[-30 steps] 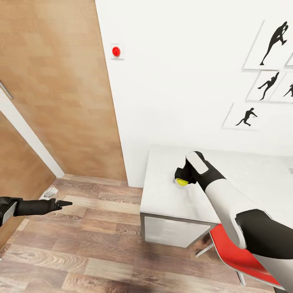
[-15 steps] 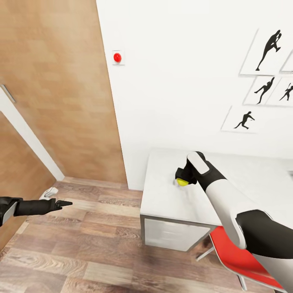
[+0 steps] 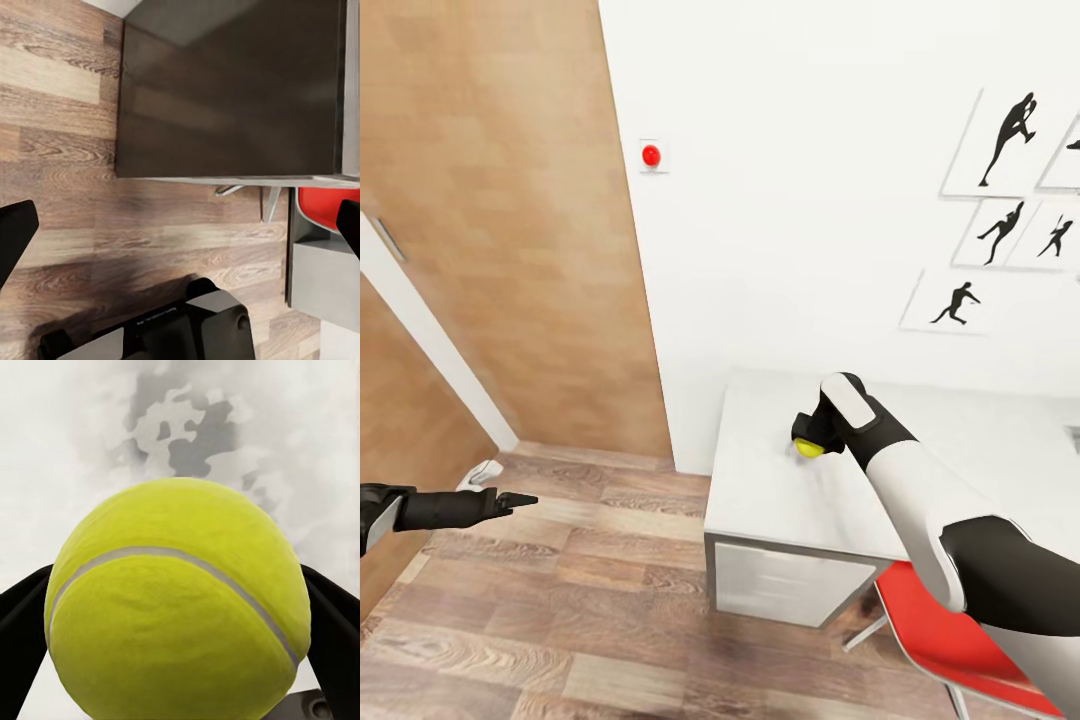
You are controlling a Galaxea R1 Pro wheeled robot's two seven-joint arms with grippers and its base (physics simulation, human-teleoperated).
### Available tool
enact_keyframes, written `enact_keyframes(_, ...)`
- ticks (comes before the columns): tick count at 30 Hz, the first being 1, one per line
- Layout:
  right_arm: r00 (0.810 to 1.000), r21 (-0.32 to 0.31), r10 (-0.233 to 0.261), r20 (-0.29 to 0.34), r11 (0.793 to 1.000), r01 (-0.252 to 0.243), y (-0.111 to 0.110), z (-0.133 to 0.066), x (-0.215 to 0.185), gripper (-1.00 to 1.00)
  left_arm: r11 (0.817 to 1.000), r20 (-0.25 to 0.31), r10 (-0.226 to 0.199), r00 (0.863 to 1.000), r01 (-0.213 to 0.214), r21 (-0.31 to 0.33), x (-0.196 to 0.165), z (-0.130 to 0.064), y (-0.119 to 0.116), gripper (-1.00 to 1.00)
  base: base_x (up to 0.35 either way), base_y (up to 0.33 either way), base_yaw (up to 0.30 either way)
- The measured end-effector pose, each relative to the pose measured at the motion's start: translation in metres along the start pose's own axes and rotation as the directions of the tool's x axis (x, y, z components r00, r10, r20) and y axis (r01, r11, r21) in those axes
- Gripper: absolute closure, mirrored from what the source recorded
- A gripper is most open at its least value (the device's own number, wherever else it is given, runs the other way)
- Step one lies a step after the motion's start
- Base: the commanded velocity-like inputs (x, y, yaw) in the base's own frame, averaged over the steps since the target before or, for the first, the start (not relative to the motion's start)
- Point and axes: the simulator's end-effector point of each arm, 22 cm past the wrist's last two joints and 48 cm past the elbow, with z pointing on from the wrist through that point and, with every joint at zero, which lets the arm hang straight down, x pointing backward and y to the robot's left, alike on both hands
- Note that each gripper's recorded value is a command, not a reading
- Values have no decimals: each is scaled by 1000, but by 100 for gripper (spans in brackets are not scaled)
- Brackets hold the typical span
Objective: Put all the toys in the child's room - the three board games (two on the bed and one on the table), the two jigsaw puzzles on the table, and the tennis ball on the table - inside the toy box on the table in the child's room.
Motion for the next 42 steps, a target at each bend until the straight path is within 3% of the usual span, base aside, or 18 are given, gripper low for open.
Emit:
enact_keyframes(29,999,-22,3,42,1000,-2,3,-30,-10,100,999,34,31,999,-31,7,-13,-16,-16,-100,0,0,0)
enact_keyframes(42,998,-50,38,43,998,-36,3,-42,-13,100,999,48,43,998,-44,10,-18,-24,-24,-100,0,0,0)
